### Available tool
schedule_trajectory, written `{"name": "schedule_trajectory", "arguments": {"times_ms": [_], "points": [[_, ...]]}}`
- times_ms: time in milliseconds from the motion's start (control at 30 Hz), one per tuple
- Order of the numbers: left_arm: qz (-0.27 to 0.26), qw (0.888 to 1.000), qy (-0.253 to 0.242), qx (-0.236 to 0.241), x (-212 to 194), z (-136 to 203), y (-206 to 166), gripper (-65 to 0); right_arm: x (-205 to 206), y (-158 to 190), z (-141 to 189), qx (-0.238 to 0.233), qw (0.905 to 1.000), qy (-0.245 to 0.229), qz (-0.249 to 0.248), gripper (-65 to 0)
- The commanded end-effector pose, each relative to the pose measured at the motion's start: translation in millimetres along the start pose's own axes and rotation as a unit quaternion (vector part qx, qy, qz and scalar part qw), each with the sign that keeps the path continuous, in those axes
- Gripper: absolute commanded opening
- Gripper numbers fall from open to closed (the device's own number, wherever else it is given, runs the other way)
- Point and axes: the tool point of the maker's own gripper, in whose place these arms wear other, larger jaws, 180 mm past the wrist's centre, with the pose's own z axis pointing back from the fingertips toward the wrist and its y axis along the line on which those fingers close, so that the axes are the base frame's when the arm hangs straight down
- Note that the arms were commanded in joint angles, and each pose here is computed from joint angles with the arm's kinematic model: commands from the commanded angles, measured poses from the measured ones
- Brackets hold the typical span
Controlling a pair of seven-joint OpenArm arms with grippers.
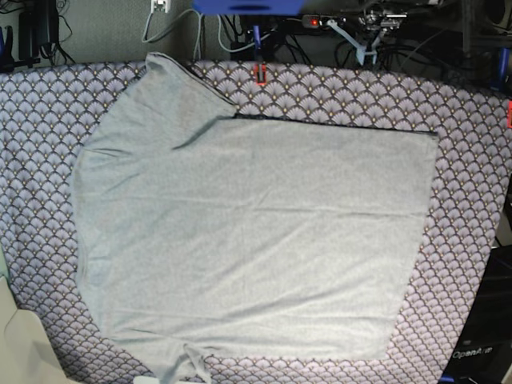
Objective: Fold the T-shirt properly
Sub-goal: 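Move both grippers out from rest toward the shirt's shoulder corners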
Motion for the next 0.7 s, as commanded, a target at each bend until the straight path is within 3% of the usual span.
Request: {"name": "schedule_trajectory", "arguments": {"times_ms": [0, 267, 367, 533, 667], "points": [[-0.002, 1.0, -0.012, -0.009, 2, 0, -5, -65.0, -4, -6, 4, -0.007, 0.9999, -0.006, 0.005, -65.0], [-0.026, 0.997, -0.065, -0.01, 2, 14, -4, -65.0, -3, -9, 18, -0.008, 0.9982, -0.059, 0.009, -65.0], [-0.05, 0.993, -0.1, 0.025, 5, 30, 5, -65.0, -3, -11, 31, -0.009, 0.995, -0.099, 0.011, -65.0], [-0.089, 0.977, -0.189, 0.042, 35, 81, -4, -65.0, 1, -19, 61, -0.011, 0.9828, -0.183, 0.019, -65.0], [-0.11, 0.97, -0.212, 0.035, 53, 117, -21, -65.0, 3, -25, 87, -0.015, 0.9702, -0.241, 0.023, -65.0]]}}
